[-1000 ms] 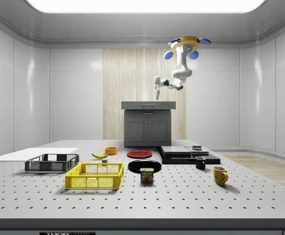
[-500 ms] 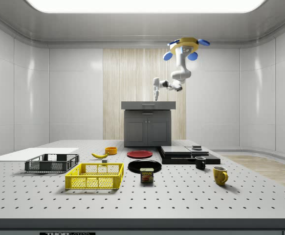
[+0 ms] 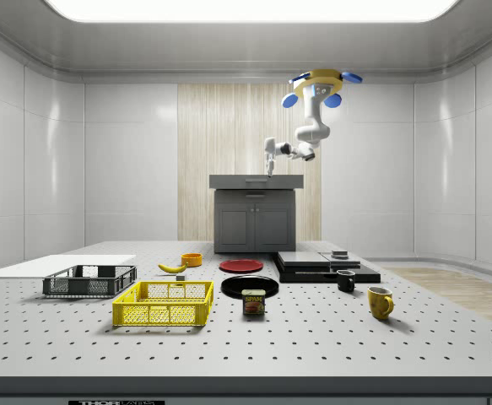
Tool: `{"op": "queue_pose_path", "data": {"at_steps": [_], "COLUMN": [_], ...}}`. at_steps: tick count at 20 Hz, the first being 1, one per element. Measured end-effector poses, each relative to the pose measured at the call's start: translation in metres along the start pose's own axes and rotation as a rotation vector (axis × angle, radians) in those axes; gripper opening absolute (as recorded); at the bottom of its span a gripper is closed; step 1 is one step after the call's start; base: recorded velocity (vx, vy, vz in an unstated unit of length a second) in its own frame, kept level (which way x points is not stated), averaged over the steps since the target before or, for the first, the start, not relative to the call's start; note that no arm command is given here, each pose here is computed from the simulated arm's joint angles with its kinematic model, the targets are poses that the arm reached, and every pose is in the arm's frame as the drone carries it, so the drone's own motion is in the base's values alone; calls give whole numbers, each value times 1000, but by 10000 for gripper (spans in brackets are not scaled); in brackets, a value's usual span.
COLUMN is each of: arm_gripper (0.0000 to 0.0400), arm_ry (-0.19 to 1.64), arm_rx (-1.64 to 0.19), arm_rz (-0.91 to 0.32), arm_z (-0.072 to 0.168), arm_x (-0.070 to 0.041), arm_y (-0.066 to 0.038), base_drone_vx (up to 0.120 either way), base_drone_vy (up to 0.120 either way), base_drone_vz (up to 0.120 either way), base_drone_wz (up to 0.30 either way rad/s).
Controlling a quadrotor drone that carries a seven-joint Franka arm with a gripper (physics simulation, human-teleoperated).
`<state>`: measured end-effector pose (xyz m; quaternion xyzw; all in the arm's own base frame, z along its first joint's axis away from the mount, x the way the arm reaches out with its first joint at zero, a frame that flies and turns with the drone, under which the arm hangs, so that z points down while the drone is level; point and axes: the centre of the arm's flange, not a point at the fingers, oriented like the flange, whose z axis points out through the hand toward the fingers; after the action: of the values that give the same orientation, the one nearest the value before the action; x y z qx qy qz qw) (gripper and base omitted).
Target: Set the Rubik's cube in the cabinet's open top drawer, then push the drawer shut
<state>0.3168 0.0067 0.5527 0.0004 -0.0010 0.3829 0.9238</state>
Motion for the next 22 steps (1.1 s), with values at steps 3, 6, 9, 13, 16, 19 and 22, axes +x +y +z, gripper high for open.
{"op": "queue_pose_path", "data": {"at_steps": [3, 6, 9, 13, 16, 19, 22], "arm_gripper": [400, 400, 400, 400, 400, 400, 300], "arm_ry": [0, 0, 68, 472, 707, 869, 969], "arm_rx": [0, 0, -66, -515, -759, -904, -991], "arm_rz": [0, 0, -9, 94, 87, 53, 32], "arm_z": [0, 0, 2, 26, 51, 70, 83], "arm_x": [0, 1, 4, -15, -32, -48, -58], "arm_y": [0, 1, 6, -6, -27, -45, -56], "base_drone_vx": [0, 0, 0, 0, 0, 0, 0], "base_drone_vy": [0, 0, 0, 0, 0, 0, 0], "base_drone_vz": [0, 0, 0, 0, 0, 0, 0], "base_drone_wz": [0, 0, 0, 0, 0, 0, 0]}}
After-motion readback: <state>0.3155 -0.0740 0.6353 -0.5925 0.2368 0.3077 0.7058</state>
